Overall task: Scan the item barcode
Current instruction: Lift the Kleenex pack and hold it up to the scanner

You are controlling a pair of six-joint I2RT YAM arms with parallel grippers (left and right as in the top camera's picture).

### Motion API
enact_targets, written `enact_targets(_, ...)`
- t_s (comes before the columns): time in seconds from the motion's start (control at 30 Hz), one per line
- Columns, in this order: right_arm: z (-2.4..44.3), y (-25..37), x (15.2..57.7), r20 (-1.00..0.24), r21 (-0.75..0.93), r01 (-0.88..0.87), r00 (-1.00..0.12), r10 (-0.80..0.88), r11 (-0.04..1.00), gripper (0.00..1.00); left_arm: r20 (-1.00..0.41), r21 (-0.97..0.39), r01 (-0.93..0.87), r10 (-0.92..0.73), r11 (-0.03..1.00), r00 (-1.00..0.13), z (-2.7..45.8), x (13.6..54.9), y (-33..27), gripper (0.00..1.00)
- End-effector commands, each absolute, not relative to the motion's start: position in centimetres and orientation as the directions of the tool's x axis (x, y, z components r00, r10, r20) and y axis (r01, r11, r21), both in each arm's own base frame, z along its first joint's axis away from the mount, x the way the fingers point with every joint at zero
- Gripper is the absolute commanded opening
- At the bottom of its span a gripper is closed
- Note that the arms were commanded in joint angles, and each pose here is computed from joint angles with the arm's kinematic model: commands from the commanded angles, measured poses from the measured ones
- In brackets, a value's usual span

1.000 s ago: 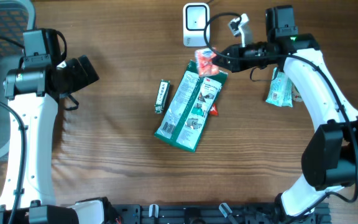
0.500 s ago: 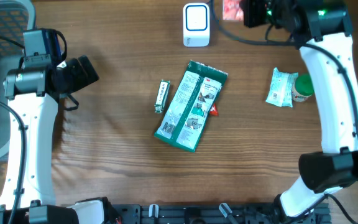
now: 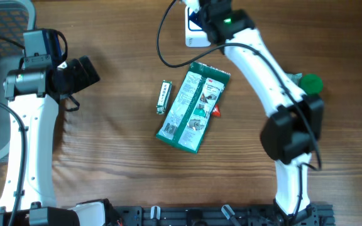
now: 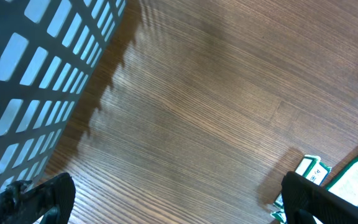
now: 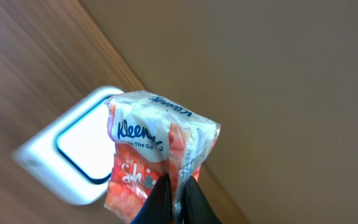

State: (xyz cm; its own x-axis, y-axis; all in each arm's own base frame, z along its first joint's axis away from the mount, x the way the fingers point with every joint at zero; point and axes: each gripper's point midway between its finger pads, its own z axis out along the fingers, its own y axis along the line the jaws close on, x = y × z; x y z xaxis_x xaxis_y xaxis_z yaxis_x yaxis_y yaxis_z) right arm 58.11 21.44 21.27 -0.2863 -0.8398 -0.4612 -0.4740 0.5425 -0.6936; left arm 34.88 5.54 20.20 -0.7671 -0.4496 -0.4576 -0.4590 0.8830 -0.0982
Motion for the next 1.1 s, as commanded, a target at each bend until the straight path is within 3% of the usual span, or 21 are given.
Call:
enact_targets(0.0,17.8,19.6,59.8,-0.241,-0.824,-0.424,-0.339,-0.909,0.376,0.04,-0.463,-0.106,-0.461,-0.454,0.881,-0.761,20.5,35.2,5.6,1.0)
enact_targets(0.13,16.2,18.8,60.9,-0.213,-0.86,-0.359,-0.392,-0.895,0.362,0.04,-0.463,-0.106,-0.461,-0.454,0.881,-0.761,20.5,35.2,5.6,1.0)
enact_targets(0.43,15.2,19.2,60.9,-0.298,-0.827,-0.335,-0.42,-0.857,0.451,0.04,-0.463,-0.106,-0.46,-0.454,0.881,-0.761,20.5,35.2,5.6,1.0)
enact_targets(0.73,13.9,20.5,60.4,-0.45,-0.711,-0.339,-0.454,-0.769,0.616,0.04,-0.463,-0.106,-0.461,-0.454,0.881,-0.761,20.5,35.2,5.6,1.0)
enact_targets(1.07,16.1,20.5,60.6,-0.49,-0.71,-0.305,-0.433,-0.757,0.634,0.04,-0.463,-0.106,-0.461,-0.454,0.881,-0.761,20.5,35.2,5.6,1.0)
